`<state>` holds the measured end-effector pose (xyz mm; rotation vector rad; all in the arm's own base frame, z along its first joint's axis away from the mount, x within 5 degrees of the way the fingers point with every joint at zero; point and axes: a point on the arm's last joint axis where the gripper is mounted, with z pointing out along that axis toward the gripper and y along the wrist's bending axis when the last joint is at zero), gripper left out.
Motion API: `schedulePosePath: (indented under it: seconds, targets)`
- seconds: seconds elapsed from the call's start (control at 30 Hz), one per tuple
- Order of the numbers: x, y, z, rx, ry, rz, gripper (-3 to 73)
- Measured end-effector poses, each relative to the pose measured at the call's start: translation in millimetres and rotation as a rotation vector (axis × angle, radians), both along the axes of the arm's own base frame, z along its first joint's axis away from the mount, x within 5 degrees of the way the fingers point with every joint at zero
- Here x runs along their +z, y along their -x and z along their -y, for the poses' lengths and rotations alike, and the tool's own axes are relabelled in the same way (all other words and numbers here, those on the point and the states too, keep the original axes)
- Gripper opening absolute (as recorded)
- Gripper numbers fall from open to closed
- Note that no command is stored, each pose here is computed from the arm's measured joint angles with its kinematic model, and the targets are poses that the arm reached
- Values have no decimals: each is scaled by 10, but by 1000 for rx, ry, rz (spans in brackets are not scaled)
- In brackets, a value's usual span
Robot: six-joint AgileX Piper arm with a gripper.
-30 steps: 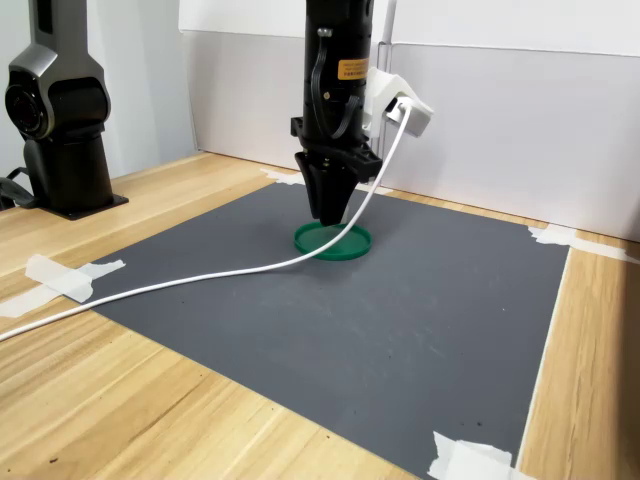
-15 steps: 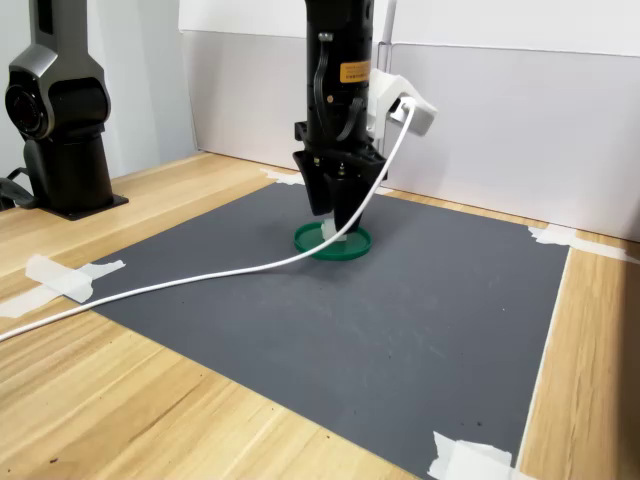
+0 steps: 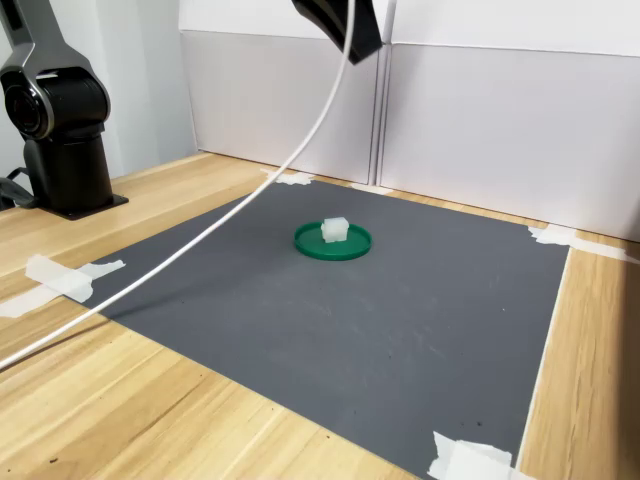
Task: Grasp a white terminal and put it in the green lid.
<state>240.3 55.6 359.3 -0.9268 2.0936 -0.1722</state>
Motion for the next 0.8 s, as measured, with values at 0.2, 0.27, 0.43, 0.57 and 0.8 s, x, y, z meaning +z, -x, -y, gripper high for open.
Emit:
schedulePosePath:
  seconds: [0.2, 0.27, 0.43, 0.57, 0.8]
  targets:
    - [89, 598, 296, -279, -306, 223, -13]
    - [34, 789, 395, -369, -401, 277, -13]
    - [-247, 1254, 586, -542, -517, 352, -15]
    - [-450, 1529, 676, -646, -532, 396, -15]
    - [-769, 1724, 689, -686, -529, 414, -15]
